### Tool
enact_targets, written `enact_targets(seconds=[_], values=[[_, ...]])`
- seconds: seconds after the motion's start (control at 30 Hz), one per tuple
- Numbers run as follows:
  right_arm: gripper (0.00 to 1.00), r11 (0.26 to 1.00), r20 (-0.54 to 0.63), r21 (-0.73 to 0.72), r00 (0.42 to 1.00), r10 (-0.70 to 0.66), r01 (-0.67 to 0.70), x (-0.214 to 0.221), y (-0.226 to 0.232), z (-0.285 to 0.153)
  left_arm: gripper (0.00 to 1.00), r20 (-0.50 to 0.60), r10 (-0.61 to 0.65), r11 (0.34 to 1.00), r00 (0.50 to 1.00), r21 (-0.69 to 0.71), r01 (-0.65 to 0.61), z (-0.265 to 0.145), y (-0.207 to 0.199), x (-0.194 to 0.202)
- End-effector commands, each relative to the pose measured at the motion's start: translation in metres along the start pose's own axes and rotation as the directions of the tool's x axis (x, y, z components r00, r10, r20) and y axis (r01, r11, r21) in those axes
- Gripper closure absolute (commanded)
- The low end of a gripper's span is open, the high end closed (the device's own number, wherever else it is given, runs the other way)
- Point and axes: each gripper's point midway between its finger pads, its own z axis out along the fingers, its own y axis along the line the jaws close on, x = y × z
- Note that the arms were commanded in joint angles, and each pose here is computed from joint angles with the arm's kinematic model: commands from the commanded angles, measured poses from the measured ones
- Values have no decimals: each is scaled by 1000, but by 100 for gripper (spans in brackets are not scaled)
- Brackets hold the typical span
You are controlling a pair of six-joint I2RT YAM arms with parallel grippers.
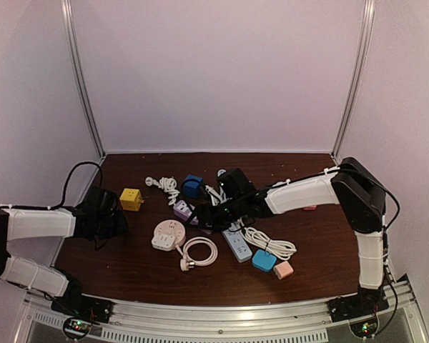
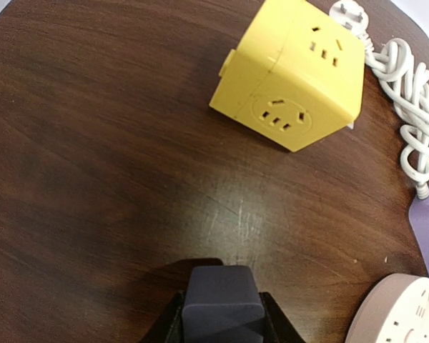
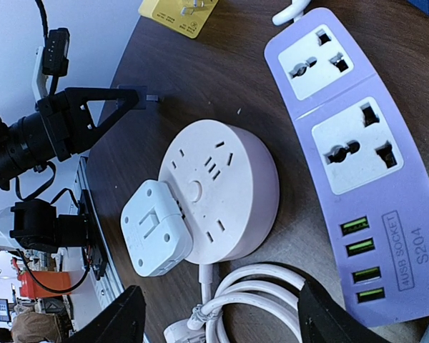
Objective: Pull the plug off the socket
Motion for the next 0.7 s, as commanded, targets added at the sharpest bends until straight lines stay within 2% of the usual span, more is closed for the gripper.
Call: enact_targets(seconds=[0.0,0.13,0.3,0.53,0.67], values=[[26,1000,31,-1,999,-13,13,-7,10,-5,67,-53,-46,999,998,-5,46,3,-5,5],[26,1000,33,-1,999,-13,13,-7,12,-6,63,-74,-72,997,995,-25,70,3,-7,3],[26,1000,42,0,999,-20,20,-8,15,-9,51,-88,-77,996,993,-50,73,4,-8,-4],[25,1000,38,7,999,-31,31,-7,17,-9,41,-94,-36,998,995,-48,31,2,-14,-13],[25,999,37,16,999,-39,39,-6,17,-7,40,-75,18,999,997,-27,-21,-12,-20,-21]])
